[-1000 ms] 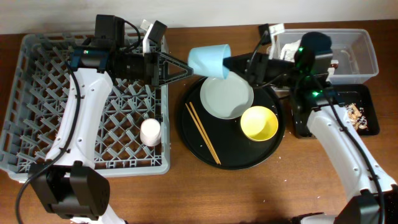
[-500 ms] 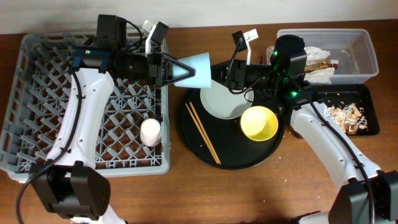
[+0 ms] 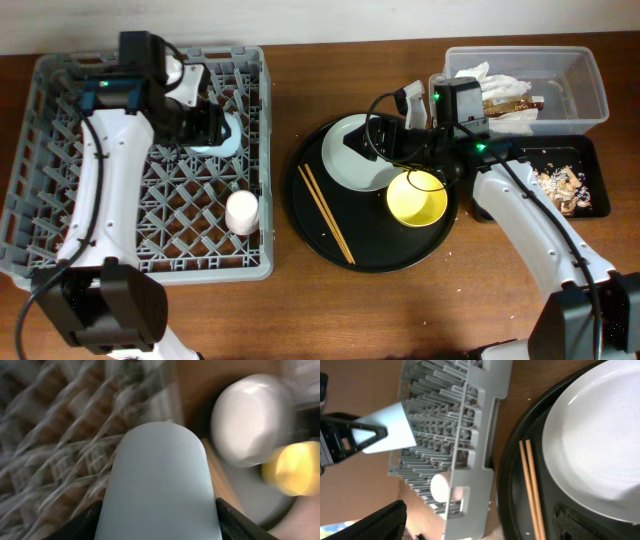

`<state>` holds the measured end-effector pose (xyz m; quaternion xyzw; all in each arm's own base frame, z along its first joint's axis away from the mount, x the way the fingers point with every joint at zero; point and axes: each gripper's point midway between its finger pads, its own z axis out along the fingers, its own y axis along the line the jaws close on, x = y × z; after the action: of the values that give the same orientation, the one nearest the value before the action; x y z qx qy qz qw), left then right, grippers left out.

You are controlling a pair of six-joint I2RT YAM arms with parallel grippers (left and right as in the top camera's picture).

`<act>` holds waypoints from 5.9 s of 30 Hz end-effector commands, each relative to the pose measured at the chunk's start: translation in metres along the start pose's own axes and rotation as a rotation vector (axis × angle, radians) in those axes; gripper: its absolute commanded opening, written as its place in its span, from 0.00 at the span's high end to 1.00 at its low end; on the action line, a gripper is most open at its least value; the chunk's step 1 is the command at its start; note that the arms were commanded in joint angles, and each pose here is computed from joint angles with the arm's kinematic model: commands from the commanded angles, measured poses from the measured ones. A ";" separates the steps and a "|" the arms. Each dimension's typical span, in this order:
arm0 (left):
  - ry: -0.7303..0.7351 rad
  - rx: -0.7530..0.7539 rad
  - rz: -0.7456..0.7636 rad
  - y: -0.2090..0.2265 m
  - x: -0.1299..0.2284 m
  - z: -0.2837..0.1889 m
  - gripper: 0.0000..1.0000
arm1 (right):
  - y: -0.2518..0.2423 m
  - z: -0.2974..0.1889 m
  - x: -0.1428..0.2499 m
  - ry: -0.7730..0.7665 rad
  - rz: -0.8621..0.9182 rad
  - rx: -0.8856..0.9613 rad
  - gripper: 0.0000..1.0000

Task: Sort waste into correct bins and load items into the dishwasher rack

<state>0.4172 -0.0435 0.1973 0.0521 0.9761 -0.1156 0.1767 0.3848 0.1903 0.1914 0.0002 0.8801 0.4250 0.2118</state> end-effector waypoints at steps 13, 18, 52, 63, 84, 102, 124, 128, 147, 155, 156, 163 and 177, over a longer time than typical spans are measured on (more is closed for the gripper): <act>0.214 -0.269 0.084 -0.026 0.018 0.072 0.41 | -0.018 -0.001 0.004 0.005 0.002 0.090 0.02; 0.297 -0.297 0.079 -0.014 0.030 0.103 0.03 | -0.021 -0.001 0.009 0.022 0.010 0.102 0.02; 0.302 0.112 0.404 -0.311 0.078 0.187 0.48 | -0.118 -0.250 -0.023 -0.208 0.427 0.763 0.02; 0.394 0.082 0.417 -0.311 0.111 0.221 0.72 | -0.119 -0.250 -0.023 -0.209 0.426 0.763 0.02; -0.385 -0.470 -0.019 -0.033 -0.108 -0.115 0.99 | -0.105 -0.120 -0.018 0.094 0.278 0.666 0.02; -0.720 -1.158 -0.394 0.069 -0.112 -0.094 0.99 | -0.106 -0.117 -0.027 0.065 0.260 0.659 0.02; -0.522 -1.324 -0.175 0.064 -0.105 0.044 0.99 | -0.106 -0.117 -0.027 0.065 0.260 0.659 0.01; -0.499 -1.316 -0.160 0.067 -0.105 0.046 0.99 | -0.106 -0.117 -0.027 0.065 0.260 0.659 0.01; -0.458 -1.271 0.023 0.009 -0.102 0.073 0.66 | -0.106 -0.117 -0.027 0.065 0.260 0.659 0.02; -0.408 -0.986 0.093 -0.021 -0.122 0.076 0.62 | -0.106 -0.117 -0.027 0.065 0.260 0.659 0.02; -0.413 -0.822 0.091 -0.039 -0.131 0.065 0.59 | -0.106 -0.117 -0.027 0.065 0.260 0.659 0.02; -0.309 0.040 -0.193 0.019 -0.143 0.025 0.43 | -0.106 -0.117 -0.027 0.065 0.260 0.659 0.01; -0.143 -0.150 -0.300 0.112 -0.104 0.085 0.42 | -0.106 -0.117 -0.027 0.065 0.260 0.659 0.02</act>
<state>0.5576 0.0327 0.1480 -0.1185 0.9602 -0.0813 0.2397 0.3853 0.0278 0.1892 0.1692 0.9675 0.1441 0.1205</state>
